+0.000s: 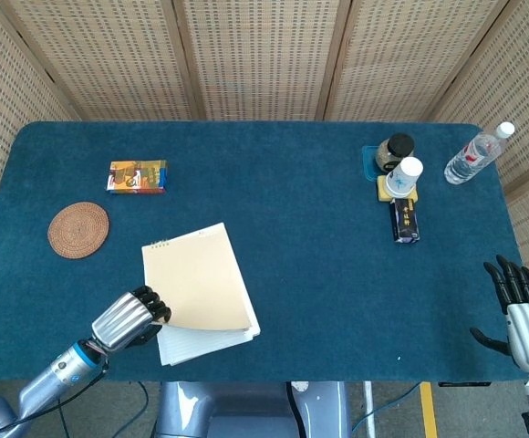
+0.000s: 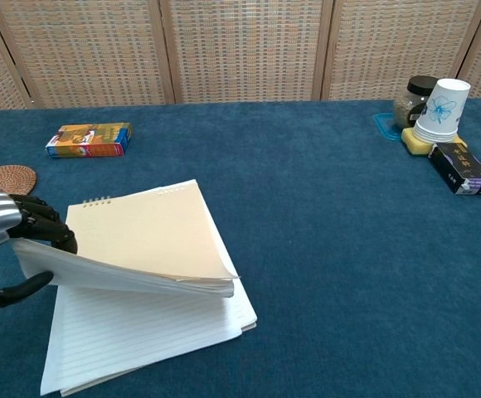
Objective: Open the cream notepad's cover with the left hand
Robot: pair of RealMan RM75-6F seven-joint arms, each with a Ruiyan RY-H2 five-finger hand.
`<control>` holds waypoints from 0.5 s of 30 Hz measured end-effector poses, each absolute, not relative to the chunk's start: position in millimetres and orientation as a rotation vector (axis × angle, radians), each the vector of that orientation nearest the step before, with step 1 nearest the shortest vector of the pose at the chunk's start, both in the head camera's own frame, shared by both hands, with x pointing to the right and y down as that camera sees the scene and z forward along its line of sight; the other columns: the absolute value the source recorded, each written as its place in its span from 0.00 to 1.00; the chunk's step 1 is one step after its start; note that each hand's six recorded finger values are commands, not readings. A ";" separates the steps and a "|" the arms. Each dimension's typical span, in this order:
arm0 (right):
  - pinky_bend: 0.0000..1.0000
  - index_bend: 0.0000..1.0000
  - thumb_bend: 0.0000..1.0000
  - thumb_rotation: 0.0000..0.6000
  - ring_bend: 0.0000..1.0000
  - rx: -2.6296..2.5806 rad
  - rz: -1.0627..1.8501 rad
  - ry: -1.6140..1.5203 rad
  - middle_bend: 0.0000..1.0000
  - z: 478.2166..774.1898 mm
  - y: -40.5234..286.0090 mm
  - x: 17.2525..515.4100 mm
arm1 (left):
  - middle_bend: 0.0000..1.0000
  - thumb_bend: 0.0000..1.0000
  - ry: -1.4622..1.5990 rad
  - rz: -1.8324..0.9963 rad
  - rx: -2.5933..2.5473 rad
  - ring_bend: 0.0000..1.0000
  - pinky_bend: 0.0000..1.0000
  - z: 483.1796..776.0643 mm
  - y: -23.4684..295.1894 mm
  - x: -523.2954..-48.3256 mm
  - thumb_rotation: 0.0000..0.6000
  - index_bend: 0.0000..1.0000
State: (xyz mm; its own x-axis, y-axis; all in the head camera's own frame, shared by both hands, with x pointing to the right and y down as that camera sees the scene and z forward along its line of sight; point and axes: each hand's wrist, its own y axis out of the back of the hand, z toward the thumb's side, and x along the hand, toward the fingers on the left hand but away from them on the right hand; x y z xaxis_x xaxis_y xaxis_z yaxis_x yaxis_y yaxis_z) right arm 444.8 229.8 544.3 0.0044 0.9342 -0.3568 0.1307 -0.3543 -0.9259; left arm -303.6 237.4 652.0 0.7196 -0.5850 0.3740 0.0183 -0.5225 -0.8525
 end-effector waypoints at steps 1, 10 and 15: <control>0.00 0.00 0.00 1.00 0.00 -1.566 1.426 -1.125 0.00 544.4 229.9 444.8 | 0.62 0.58 0.423 -0.799 -1.994 0.42 0.36 648.4 241.8 -304.6 1.00 0.77; 0.00 0.00 0.00 1.00 0.00 -1.568 1.424 -1.122 0.00 544.7 230.3 443.9 | 0.63 0.58 0.431 -0.742 -2.137 0.43 0.36 623.5 275.1 -313.9 1.00 0.78; 0.00 0.00 0.00 1.00 0.00 -1.569 1.421 -1.119 0.00 544.7 230.7 442.5 | 0.63 0.58 0.607 -0.789 -2.267 0.43 0.37 616.0 258.3 -314.9 1.00 0.78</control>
State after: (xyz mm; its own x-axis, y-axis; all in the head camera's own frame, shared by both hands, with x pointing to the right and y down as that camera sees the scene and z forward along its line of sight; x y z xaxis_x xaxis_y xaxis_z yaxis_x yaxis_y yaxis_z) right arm 442.5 230.7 544.7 0.0107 0.9343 -0.3564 0.1275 -0.3548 -0.9262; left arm -314.9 258.3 616.0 0.7110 -0.5981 0.3699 -0.2045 -0.6791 -0.7050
